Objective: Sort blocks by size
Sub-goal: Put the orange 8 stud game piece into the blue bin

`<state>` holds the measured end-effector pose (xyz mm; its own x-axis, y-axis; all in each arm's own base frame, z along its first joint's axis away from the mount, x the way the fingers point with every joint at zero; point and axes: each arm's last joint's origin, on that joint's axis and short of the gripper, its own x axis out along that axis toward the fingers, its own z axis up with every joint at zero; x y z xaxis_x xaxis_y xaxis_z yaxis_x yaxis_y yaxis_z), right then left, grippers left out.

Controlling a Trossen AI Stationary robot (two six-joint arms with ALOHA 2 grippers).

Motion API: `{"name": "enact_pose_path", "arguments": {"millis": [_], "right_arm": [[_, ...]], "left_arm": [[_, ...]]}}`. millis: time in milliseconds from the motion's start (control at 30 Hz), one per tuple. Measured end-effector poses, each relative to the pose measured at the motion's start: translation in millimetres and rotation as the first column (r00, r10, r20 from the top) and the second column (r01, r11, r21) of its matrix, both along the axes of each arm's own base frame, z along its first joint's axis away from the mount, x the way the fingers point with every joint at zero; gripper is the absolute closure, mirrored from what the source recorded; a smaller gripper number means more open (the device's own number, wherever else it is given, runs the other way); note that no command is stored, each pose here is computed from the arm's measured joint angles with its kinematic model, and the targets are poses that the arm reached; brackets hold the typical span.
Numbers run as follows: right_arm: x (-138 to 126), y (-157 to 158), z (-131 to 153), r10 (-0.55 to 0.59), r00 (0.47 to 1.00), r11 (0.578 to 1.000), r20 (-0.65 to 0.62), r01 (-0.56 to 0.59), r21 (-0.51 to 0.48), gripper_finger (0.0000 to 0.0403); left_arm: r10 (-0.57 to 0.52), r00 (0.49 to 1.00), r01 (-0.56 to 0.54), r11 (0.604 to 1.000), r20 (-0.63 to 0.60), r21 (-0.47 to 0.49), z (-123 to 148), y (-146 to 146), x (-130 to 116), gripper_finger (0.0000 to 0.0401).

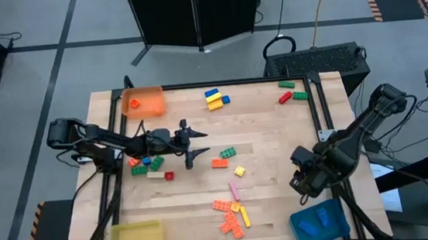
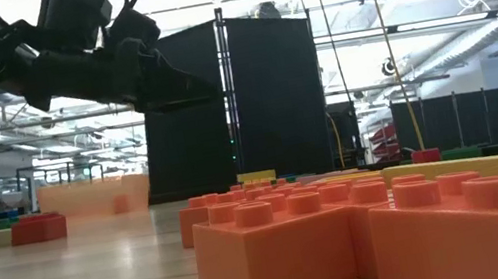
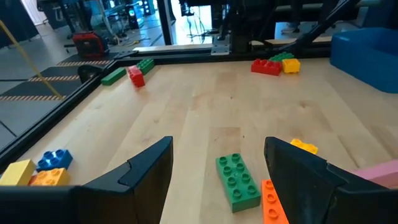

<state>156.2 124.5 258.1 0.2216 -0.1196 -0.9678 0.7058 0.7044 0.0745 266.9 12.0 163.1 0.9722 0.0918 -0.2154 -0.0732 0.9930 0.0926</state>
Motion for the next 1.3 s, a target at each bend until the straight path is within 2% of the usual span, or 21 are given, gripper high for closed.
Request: {"name": "enact_pose_path", "arguments": {"millis": [167, 433, 533, 1000, 1300], "right_arm": [[6, -13, 0, -0.015, 0.999, 0.999, -0.03, 0.015, -0.028, 0.0198], [9, -36, 0, -0.143, 0.984, 0.987, -0.104, 0.135, -0.087, 0.0198], [13, -43, 0, -0.149, 0.984, 0.985, -0.101, 0.138, -0.105, 0.0198], [52, -71, 2, 0.024, 0.997, 0.992, 0.078, -0.014, -0.127, 0.0198], [77, -79, -14, 0.135, 0.989, 0.977, 0.055, -0.124, -0.175, 0.0198]], "left_arm": [[0.01, 1.0, -0.01, 1.0, -0.014, -0.017, -1, 0, 0, 0.0147], [0.012, 1.0, -0.012, 1.0, -0.018, -0.024, -2, 0, 0, 0.0147], [0.012, 1.0, -0.012, 1.0, -0.018, -0.024, -2, 0, 0, 0.0147], [0.019, 0.999, -0.019, 1.0, -0.034, -0.019, -3, 0, -1, 0.0147], [0.02, 0.997, -0.021, 0.999, -0.072, -0.024, -7, 0, -2, 0.0147]]}}
